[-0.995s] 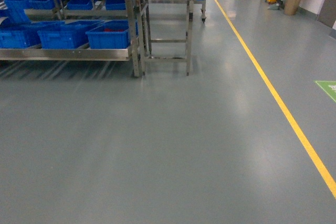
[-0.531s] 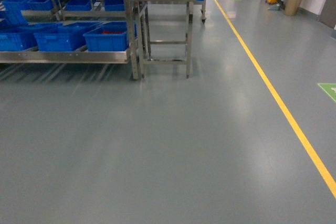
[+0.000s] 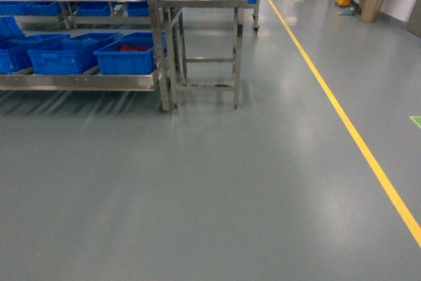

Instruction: Sort blue parts and orange caps into right shelf containers

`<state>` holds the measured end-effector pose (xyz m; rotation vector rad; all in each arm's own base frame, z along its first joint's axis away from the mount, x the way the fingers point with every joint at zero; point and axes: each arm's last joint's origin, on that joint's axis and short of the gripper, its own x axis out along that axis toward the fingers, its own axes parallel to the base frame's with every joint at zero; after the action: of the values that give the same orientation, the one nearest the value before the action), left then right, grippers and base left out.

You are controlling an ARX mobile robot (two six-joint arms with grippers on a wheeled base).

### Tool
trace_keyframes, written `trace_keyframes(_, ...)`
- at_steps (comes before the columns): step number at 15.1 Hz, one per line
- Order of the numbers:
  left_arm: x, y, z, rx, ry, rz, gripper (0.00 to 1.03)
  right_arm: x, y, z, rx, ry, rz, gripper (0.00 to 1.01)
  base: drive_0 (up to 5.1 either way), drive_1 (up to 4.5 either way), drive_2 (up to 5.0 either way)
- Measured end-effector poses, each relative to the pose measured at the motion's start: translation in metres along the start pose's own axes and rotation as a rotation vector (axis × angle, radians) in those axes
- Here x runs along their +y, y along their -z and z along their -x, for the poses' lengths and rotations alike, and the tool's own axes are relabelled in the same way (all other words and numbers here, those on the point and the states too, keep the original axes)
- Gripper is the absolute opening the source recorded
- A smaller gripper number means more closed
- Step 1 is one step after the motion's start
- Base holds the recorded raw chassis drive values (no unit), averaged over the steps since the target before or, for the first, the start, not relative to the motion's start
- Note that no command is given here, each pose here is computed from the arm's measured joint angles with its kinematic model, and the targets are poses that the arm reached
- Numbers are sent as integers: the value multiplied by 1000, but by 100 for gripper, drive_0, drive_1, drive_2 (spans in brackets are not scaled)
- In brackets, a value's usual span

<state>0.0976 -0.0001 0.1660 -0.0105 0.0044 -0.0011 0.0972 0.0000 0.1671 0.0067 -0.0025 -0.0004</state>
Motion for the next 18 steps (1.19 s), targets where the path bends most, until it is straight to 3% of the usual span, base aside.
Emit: trace_keyframes(18,0,0,0,-1,0,0,42,0,0,0,2,0,0,43,-3,429,-435)
